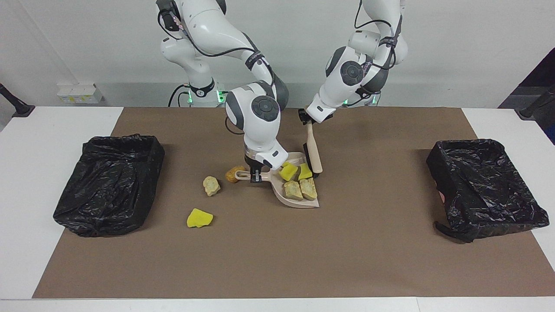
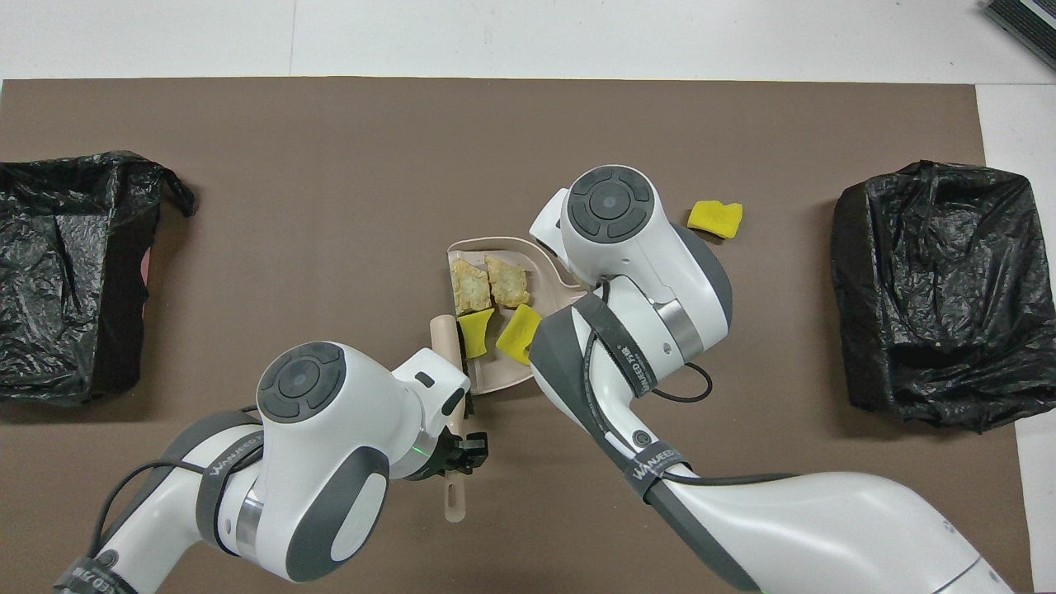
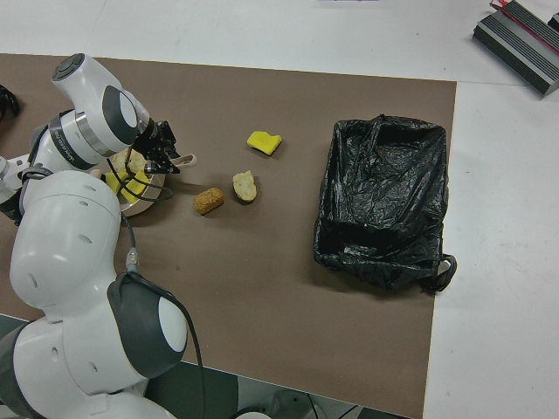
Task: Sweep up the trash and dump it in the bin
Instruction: 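Sweep the sponge and bread pieces into the dustpan with the left gripper, then carry the loaded dustpan toward the bin with the right gripper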
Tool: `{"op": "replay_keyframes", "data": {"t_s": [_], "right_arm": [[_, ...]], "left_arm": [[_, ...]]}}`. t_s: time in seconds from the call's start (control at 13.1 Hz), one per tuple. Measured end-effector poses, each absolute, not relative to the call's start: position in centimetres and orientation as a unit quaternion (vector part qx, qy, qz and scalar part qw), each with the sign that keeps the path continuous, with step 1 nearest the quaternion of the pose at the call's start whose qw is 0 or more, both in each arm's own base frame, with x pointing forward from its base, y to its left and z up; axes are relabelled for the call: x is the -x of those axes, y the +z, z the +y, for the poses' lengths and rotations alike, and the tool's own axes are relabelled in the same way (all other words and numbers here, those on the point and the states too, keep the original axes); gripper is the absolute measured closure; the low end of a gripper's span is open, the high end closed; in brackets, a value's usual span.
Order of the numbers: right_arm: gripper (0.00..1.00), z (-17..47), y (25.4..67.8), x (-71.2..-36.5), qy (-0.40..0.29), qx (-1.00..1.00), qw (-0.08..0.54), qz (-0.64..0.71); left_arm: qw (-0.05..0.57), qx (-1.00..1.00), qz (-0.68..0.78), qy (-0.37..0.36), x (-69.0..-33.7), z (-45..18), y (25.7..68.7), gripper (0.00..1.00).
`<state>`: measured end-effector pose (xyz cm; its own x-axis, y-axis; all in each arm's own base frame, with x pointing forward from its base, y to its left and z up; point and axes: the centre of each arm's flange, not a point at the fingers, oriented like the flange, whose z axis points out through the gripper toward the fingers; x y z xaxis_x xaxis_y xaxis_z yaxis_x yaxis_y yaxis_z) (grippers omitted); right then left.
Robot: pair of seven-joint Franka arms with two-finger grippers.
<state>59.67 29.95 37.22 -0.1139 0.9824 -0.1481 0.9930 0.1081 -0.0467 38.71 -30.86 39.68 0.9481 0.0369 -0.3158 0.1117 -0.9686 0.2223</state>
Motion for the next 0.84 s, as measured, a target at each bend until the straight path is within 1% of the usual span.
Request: {"op": "replay_keyframes", "data": {"t_s": [0.15, 0.3, 0.46, 0.61, 0.68, 0.84], "right_arm": [[0.68, 29.8, 37.2, -59.7, -0.067, -0.665, 0.039, 0.742], [0.68, 29.7, 37.2, -59.8, -0.067, -0.667, 0.039, 0.741], [0.68, 29.3, 37.2, -60.0, -0.065, -0.669, 0.032, 0.739], [0.68, 28.3, 37.2, -60.5, -0.064, -0.672, 0.028, 0.737], [0.68, 27.7, 37.2, -60.7, -0.063, -0.674, 0.026, 0.736], [0.68, 27.1, 37.2, -61.0, -0.062, -0.678, 0.024, 0.732]], "left_arm": [[0.127, -0.98, 0.04, -0.145, -40.0, -30.4, 41.5, 0.74], [0.1, -0.985, 0.017, -0.138, -40.0, -30.0, 42.7, 0.74], [0.073, -0.987, -0.006, -0.146, -38.6, -29.8, 44.1, 0.74], [0.059, -0.989, -0.011, -0.135, -36.9, -29.8, 46.2, 0.74], [0.053, -0.99, -0.006, -0.127, -35.6, -30.2, 47.1, 0.74], [0.043, -0.992, -0.011, -0.12, -33.0, -31.4, 47.5, 0.74]]}}
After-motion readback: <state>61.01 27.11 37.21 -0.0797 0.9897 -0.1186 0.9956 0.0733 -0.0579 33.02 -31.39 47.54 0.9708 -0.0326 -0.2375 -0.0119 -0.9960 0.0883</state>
